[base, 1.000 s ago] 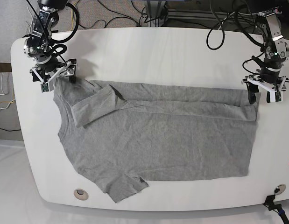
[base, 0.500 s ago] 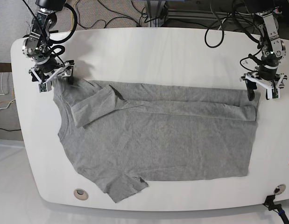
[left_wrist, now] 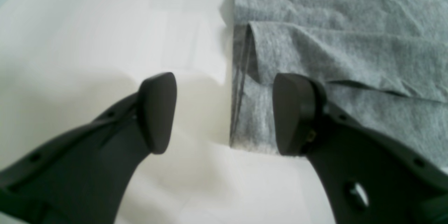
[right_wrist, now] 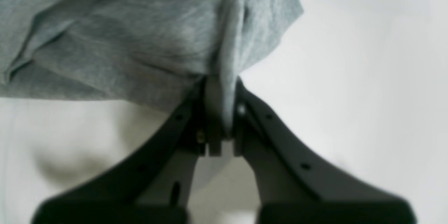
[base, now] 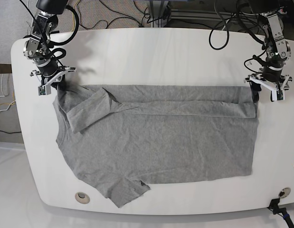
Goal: Fold the T-shirt properly
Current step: 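Release the fold and raise both grippers, then grasp the folded edge with both grippers and drag it toward the arms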
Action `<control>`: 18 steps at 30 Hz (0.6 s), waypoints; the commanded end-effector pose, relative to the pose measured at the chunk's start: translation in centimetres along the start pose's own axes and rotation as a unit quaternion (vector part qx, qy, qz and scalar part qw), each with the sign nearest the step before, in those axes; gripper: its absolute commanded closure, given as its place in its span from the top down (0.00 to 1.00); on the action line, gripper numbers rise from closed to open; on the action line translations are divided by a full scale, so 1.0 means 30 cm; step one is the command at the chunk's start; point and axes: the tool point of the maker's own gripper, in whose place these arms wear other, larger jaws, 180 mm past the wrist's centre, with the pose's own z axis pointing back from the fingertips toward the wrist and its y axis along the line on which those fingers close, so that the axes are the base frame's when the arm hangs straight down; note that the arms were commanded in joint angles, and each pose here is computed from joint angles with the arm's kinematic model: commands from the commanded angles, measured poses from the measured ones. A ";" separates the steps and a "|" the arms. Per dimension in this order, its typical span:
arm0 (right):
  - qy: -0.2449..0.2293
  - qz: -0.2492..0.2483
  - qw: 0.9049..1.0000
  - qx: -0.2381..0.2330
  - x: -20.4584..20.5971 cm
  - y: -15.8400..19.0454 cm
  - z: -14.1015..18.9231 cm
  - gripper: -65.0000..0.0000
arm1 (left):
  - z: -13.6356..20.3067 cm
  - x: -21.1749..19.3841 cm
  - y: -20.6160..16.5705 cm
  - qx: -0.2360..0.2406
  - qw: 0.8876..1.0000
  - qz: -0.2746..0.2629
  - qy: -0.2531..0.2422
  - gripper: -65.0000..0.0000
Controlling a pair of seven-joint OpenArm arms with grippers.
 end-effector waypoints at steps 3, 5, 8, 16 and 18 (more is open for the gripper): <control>0.019 0.010 1.000 -0.009 -0.017 -0.021 0.006 0.00 | 0.000 0.066 0.018 0.002 1.000 -0.005 -0.030 0.63; 0.020 0.010 1.000 -0.009 -0.020 -0.021 0.007 0.00 | 0.000 0.065 0.018 0.002 1.000 -0.006 -0.029 0.63; 0.021 0.010 1.000 -0.009 -0.025 -0.021 0.009 0.00 | 0.000 0.063 0.016 0.001 1.000 -0.004 -0.029 0.63; 0.021 0.010 1.000 -0.009 -0.026 -0.019 0.008 0.00 | -0.005 0.034 -0.038 -0.027 0.999 0.025 -0.011 0.63; 0.021 0.010 1.000 -0.009 -0.026 -0.019 0.009 0.00 | -0.008 0.025 -0.056 -0.034 0.999 0.023 -0.007 0.63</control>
